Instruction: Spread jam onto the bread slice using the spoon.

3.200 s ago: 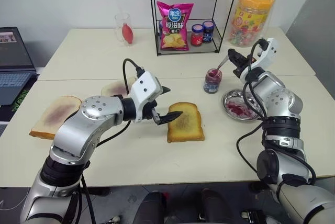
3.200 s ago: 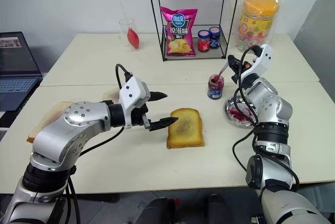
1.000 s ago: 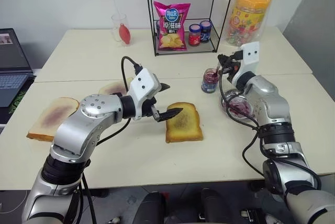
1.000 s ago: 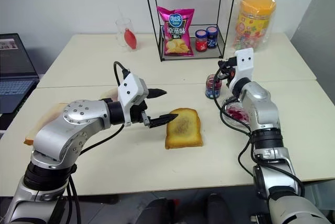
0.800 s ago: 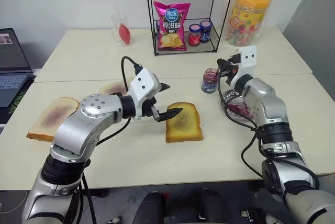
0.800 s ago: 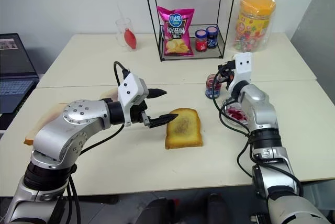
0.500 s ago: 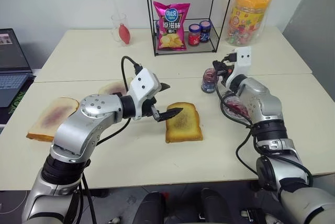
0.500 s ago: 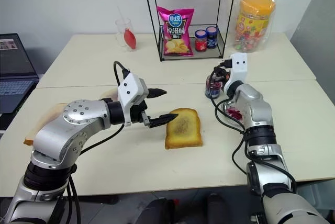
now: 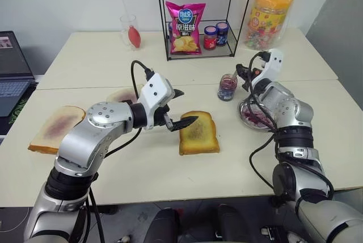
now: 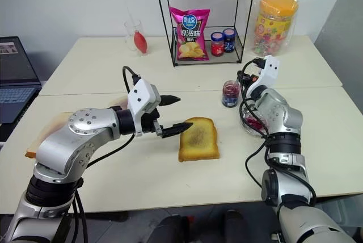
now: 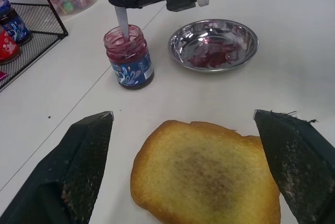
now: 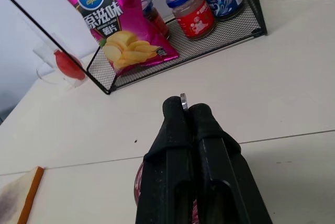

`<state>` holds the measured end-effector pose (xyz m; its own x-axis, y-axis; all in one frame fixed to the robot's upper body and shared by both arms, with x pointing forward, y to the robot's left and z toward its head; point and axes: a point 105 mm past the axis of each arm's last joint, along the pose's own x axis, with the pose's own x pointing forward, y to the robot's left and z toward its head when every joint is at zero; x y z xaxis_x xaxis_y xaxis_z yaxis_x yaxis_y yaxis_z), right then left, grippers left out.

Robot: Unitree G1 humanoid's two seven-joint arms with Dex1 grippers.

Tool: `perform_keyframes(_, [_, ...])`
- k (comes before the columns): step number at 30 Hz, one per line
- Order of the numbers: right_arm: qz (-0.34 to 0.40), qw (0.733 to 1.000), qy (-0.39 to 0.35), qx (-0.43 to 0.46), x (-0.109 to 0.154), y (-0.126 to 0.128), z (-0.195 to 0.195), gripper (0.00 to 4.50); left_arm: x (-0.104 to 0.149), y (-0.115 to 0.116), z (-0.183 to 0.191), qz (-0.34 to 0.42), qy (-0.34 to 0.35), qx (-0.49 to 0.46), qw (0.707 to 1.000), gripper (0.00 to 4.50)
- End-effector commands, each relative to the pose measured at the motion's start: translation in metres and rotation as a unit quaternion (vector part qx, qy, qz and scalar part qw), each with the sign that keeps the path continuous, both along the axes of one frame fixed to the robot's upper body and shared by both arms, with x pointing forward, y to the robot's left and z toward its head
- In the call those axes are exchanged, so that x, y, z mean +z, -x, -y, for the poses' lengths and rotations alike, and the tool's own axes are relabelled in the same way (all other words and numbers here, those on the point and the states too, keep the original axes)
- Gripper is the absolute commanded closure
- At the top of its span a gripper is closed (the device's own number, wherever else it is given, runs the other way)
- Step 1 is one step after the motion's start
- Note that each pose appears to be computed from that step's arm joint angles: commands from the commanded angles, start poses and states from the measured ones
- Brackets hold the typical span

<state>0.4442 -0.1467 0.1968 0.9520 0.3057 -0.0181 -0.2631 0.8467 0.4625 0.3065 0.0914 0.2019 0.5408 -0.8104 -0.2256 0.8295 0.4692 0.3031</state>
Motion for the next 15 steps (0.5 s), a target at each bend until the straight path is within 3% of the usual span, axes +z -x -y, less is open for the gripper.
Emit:
perform_keyframes(1, [0.043,0.998,-0.04,0.007,0.0357,0.0017,-0.003,4.47,0.0129,0.0019,0.0038,0.026,0.005,-0.008,1.0,0.0])
perform_keyframes(15, [0.042,0.996,-0.075,-0.004,0.0454,0.0009,0.0041,4.47,0.0119,0.0015,0.002,0.025,0.004,-0.006,1.0,0.0])
